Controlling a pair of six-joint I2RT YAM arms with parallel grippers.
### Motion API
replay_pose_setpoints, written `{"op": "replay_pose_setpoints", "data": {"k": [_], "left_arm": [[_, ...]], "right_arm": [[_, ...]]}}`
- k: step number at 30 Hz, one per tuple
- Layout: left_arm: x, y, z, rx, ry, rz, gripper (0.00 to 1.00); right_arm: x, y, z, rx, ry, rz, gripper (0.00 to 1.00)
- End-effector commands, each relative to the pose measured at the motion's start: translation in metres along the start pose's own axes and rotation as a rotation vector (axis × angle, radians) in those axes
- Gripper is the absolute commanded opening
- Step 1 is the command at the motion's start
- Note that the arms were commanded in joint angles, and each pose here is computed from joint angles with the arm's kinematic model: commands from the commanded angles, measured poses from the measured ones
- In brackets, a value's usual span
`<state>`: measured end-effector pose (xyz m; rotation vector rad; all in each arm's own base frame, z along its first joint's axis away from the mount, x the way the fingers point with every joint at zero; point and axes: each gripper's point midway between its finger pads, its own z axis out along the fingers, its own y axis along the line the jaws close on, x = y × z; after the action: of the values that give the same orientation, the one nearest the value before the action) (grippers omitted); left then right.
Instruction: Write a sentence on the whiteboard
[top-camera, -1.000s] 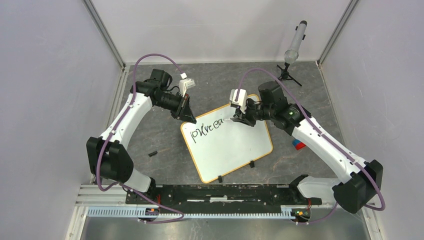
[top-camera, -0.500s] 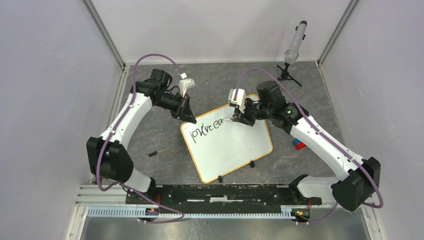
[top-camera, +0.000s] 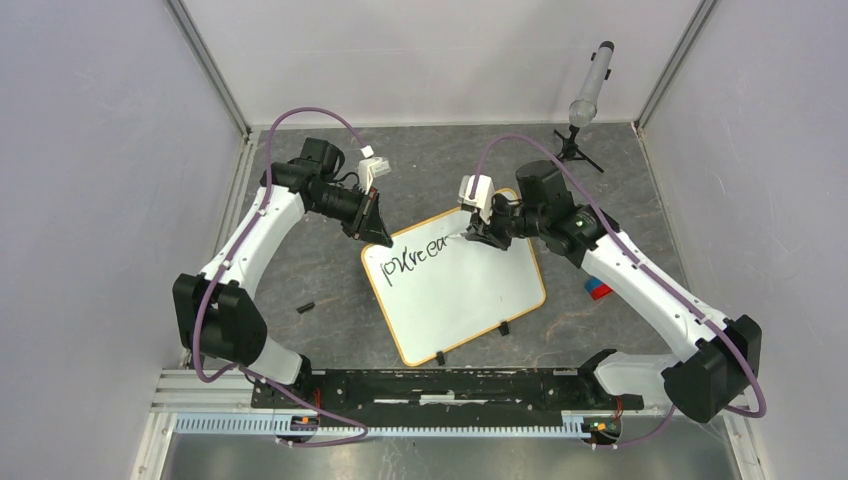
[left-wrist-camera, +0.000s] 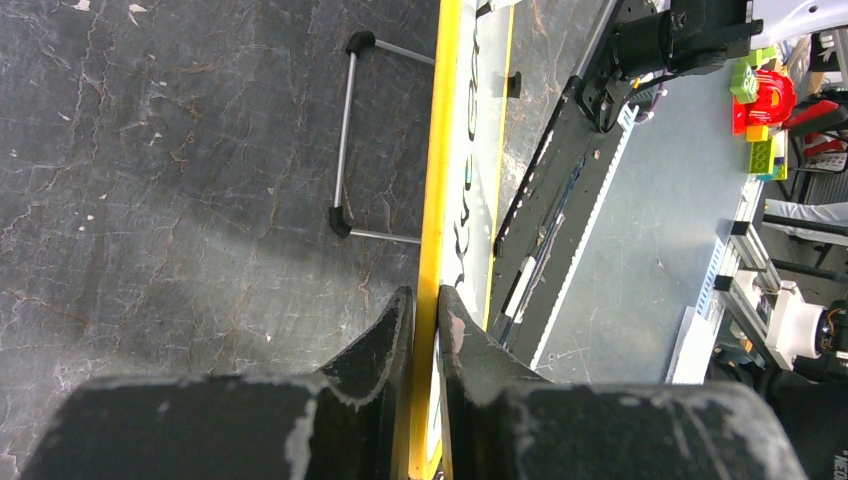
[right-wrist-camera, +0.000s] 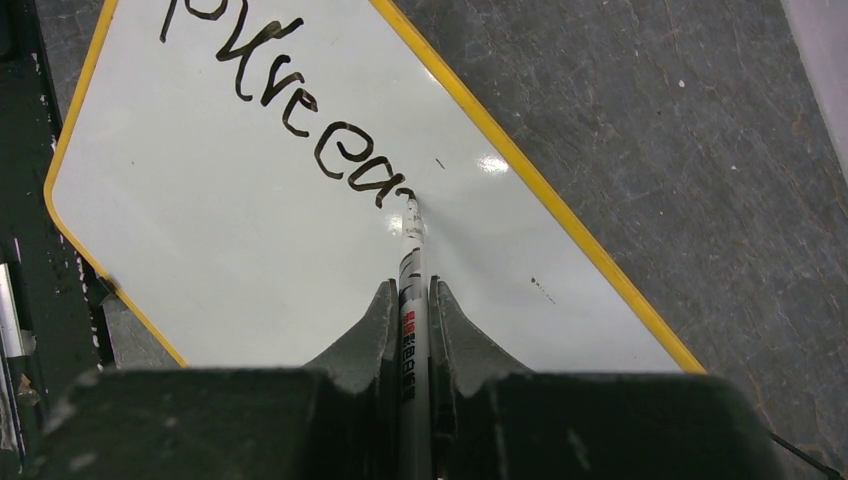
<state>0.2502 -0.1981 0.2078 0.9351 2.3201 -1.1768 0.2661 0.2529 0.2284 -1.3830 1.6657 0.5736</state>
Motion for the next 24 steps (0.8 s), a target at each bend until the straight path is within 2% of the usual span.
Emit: {"op": "replay_pose_setpoints", "data": {"k": [1, 14, 24], "left_arm": [[-0.001, -0.002, -0.002, -0.008, 0.004, 0.048, 0.02], [-0.001, -0.003, -0.003, -0.009, 0.004, 0.050, 0.02], [-0.001, -0.003, -0.003, -0.009, 0.003, 0.051, 0.02]], "right_arm": [[0.002, -0.007, -0.004, 0.040, -0.004, -0.024, 0.00], [0.012, 0.011, -0.004, -0.024, 0.001, 0.001, 0.00], [-0.003, 0.002, -0.002, -0.006, -0.028, -0.005, 0.00]]}}
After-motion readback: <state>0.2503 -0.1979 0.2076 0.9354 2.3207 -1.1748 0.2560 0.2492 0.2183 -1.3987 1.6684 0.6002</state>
